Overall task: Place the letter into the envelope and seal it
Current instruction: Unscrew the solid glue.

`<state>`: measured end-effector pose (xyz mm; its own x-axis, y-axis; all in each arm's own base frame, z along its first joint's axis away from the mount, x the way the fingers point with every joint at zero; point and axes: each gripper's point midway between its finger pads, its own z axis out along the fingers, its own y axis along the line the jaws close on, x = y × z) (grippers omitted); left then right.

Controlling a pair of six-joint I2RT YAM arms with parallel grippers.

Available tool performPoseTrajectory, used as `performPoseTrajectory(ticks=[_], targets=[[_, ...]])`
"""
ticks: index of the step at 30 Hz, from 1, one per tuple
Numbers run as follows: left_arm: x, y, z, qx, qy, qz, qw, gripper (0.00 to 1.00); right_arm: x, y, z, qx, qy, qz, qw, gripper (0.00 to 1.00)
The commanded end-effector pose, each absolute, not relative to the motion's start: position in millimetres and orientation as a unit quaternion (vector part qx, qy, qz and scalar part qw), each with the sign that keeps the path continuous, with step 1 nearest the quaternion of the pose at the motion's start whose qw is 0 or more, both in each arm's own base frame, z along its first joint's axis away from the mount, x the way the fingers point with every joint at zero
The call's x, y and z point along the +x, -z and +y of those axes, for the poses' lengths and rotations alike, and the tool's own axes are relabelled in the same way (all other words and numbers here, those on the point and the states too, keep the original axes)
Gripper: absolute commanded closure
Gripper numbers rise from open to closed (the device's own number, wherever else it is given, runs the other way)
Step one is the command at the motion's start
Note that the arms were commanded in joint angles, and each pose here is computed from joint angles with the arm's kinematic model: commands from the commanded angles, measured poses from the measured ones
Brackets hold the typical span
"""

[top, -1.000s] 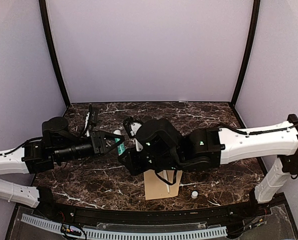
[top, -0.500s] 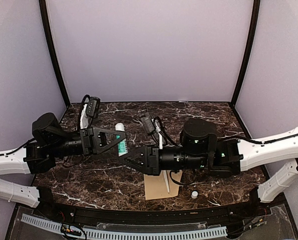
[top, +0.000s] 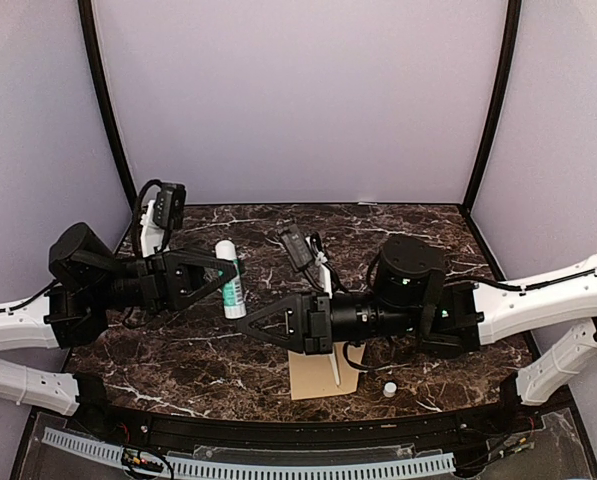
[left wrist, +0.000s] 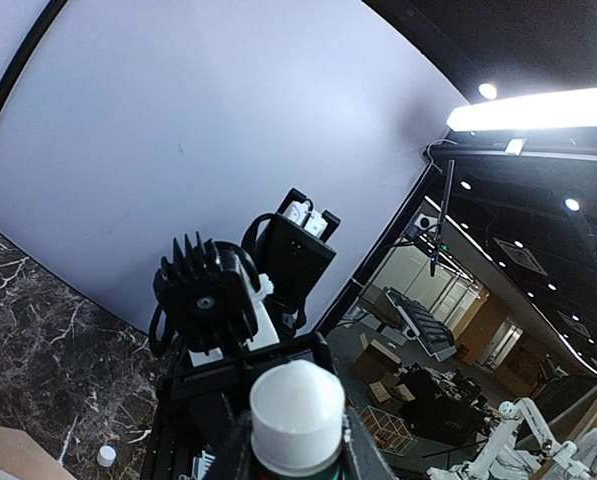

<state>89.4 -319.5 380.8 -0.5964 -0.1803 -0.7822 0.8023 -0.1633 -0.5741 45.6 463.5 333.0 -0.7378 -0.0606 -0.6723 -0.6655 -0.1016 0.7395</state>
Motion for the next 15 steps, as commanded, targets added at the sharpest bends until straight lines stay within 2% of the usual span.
performPoseTrajectory(ticks=[1, 7, 11, 15], targets=[[86.1, -375.5, -312.5, 0.28, 0.697, 0.557, 0.356, 1.0, 76.5, -373.6, 449.6, -0.241, -0.694, 0.608, 0.301, 0.82], [141.3, -359.8, -289.7, 0.142, 0.614, 0.653, 0.419, 1.0, 92.7, -344.5, 441.7, -0.231, -0.616, 0.676, 0.332, 0.55], [172.3, -325.2, -275.5, 0.059, 0.531, 0.736, 0.415, 1.0, 104.0, -332.0, 446.4, -0.222, -0.538, 0.725, 0.368, 0.38], [181.2, -302.2, -273.4, 0.028, 0.498, 0.77, 0.397, 1.0, 111.1, -316.3, 460.4, -0.227, -0.455, 0.77, 0.385, 0.36]])
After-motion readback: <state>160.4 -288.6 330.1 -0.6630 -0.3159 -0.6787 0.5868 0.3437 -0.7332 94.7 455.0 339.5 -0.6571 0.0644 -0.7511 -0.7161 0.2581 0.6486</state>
